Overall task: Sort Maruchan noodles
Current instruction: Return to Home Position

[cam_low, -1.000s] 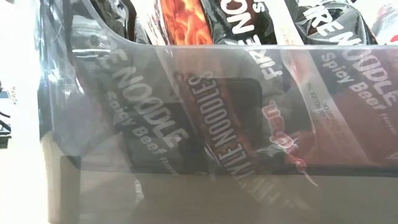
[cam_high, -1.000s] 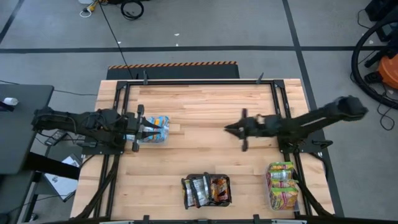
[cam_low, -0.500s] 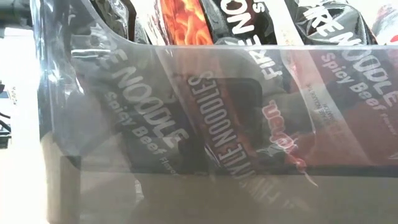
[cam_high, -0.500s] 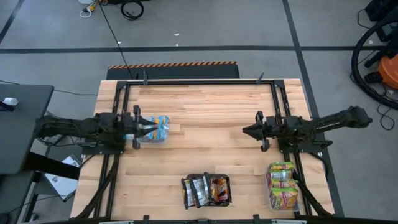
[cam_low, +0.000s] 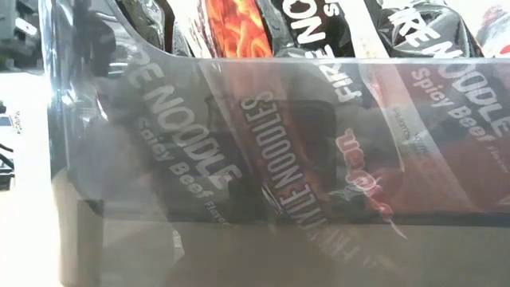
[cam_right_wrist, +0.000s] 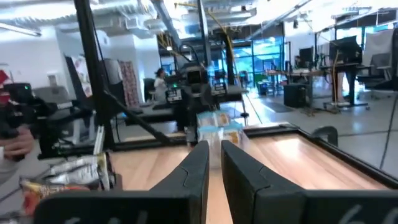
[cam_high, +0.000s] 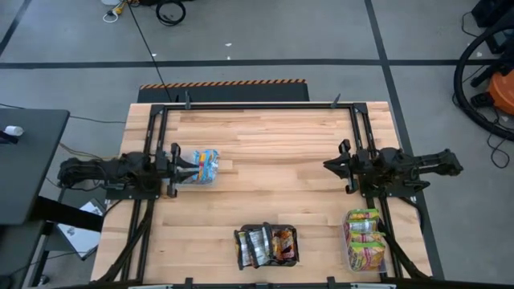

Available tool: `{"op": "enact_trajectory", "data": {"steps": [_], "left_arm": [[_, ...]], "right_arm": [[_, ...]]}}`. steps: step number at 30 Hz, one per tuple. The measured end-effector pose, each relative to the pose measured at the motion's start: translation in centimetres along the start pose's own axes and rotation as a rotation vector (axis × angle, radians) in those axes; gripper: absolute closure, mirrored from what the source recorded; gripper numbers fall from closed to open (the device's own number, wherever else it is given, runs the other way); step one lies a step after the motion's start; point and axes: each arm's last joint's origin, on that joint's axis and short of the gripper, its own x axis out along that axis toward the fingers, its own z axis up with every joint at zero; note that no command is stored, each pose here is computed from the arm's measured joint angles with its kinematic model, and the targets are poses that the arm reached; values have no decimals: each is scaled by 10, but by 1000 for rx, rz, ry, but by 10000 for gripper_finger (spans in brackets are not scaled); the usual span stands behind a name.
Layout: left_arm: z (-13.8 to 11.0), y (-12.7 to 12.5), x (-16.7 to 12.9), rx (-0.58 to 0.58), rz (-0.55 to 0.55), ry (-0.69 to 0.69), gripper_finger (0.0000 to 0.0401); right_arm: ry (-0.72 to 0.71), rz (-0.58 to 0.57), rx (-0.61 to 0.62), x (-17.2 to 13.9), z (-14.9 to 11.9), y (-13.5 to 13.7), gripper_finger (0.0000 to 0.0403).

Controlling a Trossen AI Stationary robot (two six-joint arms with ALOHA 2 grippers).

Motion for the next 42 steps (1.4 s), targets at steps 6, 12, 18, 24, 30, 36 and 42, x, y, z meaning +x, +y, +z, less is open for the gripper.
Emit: {"op": "enact_trajectory", "data": {"steps": [6,12,18,24,30,36,42], "left_arm": [[-10,-1,2,8,-7,16,308],[-13,-1,2,46,-9,39,308],[-12,0,2,64,9,36,308],[-12,0,2,65,12,34,308],[-12,0,2,64,13,32,307],[-12,0,2,64,12,32,307],[-12,0,2,64,12,30,307]], "right_arm": [[23,-77,-4,0,-3,-4,355],[70,-113,-60,0,-7,-6,355],[117,-116,-123,0,-11,-7,355],[111,-114,-112,0,-11,-7,355],[111,-113,-112,0,-11,-7,355],[111,-113,-112,0,-11,-7,355],[111,-113,-112,0,-11,-7,355]]}}
